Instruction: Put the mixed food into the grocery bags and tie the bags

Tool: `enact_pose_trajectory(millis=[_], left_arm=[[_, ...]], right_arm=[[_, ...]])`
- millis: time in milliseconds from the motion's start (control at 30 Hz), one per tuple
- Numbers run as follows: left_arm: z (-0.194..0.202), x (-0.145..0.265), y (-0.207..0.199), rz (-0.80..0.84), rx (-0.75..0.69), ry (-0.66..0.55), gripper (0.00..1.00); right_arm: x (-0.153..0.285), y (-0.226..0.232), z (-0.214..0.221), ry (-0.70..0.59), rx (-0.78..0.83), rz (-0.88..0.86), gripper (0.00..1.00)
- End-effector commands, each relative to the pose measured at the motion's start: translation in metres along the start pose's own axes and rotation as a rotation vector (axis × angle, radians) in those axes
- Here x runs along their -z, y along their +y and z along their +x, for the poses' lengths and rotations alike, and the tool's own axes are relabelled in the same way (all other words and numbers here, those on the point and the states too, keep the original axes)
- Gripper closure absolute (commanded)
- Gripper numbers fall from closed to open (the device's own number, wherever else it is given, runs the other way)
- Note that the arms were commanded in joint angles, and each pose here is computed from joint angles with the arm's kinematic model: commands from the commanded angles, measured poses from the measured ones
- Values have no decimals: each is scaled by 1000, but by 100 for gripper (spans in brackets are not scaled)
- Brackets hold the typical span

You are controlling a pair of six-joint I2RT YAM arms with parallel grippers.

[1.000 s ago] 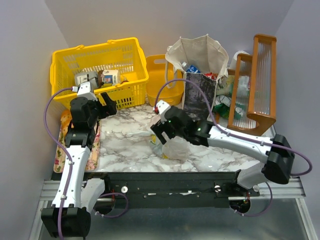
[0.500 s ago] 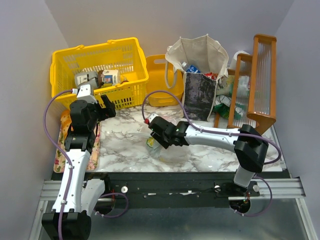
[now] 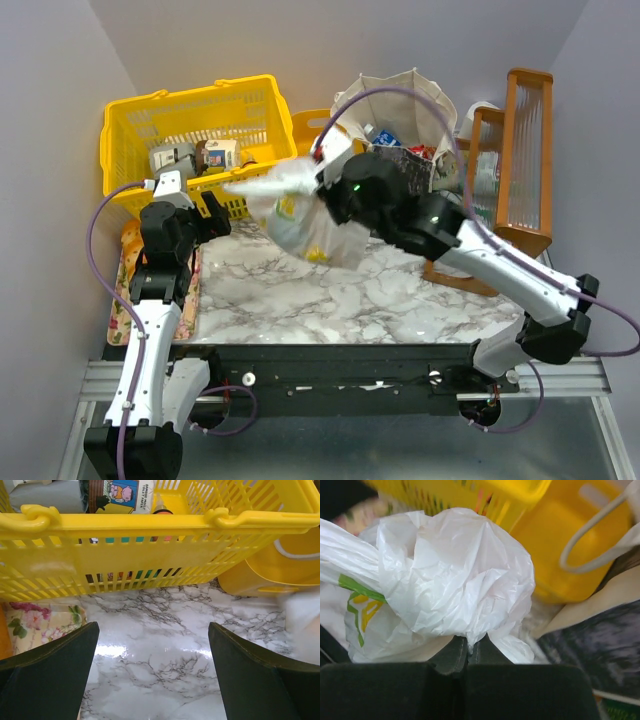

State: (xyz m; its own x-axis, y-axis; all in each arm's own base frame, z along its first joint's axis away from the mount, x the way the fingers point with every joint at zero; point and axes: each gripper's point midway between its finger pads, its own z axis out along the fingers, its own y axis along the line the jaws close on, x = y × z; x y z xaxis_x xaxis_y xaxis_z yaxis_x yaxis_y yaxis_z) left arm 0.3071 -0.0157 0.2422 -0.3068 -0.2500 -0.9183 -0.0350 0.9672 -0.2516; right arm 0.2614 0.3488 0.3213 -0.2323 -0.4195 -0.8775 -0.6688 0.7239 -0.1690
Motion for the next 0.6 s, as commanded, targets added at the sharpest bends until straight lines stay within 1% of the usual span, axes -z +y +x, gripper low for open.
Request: enact_pose_trajectory(millis=[0, 33, 67, 100, 133, 167, 200, 233, 267, 300, 333, 367, 433, 567], left_arm=[[1, 1, 2, -9, -15, -3, 1], [2, 2, 2, -9, -13, -3, 1], [2, 1, 2, -11, -14, -2, 1], [2, 2, 1, -7, -13, -4, 1], [1, 2, 1, -5, -13, -7, 1], [2, 2, 0, -3, -10, -8, 1], [1, 3, -1, 2, -11, -10, 1], [0, 4, -2, 6, -12, -14, 1], [2, 4, -2, 7, -12, -12, 1], [2, 4, -3, 10, -13, -11, 1], [1, 4, -3, 12, -13, -12, 1], [1, 4, -3, 12, -15, -14, 1], [1, 5, -5, 24, -15, -16, 1], [3, 4, -6, 31, -15, -11, 1]], right_arm=[[47, -90, -95, -255, -34, 210, 100], [51, -118, -106, -286, -51, 266, 99], [61, -135, -121, -338, -78, 308, 99], [74, -153, -145, -438, -119, 363, 100], [90, -176, -152, -480, -111, 455, 99], [96, -186, -159, -522, -102, 507, 99], [114, -198, -182, -654, -129, 564, 99], [109, -208, -176, -652, -74, 616, 99], [119, -219, -190, -747, -95, 652, 99], [110, -227, -188, -745, -87, 665, 99], [105, -247, -186, -746, -88, 683, 99], [90, -259, -185, -732, -84, 697, 99], [82, -287, -181, -734, -61, 740, 99], [49, -312, -170, -709, -8, 721, 99]])
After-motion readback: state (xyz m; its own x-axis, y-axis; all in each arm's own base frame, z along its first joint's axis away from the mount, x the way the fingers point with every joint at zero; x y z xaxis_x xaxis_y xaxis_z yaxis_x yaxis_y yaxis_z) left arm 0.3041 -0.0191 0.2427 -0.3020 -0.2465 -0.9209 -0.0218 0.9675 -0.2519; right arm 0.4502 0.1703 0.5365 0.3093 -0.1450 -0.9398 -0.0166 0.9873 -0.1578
